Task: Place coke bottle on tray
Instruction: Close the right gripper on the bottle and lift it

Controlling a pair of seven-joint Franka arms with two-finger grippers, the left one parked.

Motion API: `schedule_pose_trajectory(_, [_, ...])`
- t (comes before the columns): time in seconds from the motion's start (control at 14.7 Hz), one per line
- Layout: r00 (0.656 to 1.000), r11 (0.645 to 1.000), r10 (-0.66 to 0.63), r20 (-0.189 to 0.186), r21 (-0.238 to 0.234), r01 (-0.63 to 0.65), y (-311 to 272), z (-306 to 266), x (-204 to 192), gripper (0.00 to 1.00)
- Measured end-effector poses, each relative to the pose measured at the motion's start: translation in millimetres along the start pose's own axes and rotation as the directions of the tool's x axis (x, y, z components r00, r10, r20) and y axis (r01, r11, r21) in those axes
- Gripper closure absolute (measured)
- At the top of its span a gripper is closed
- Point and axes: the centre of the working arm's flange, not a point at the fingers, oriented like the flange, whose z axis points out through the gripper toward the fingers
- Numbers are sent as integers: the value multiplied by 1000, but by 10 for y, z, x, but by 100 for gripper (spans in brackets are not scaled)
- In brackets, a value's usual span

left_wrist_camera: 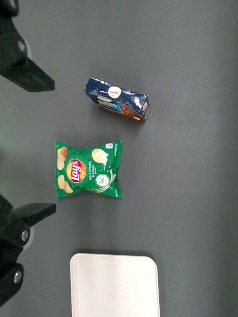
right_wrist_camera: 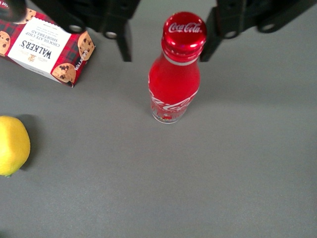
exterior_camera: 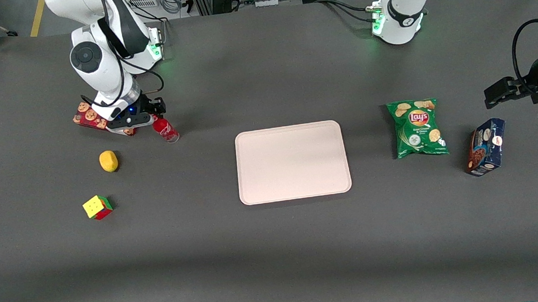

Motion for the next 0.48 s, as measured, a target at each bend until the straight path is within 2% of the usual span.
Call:
schedule_pose_trajectory(0.14, [1000, 1000, -1, -8, 3, 1, -5, -8, 7, 59])
schedule_pose_trajectory(0.2, [1000, 1000, 1, -13, 8, -1, -16, -16, 10, 67])
schedule_pose_trajectory(0.48, [1000, 1000, -1, -31, 27, 2, -91, -41, 14, 68])
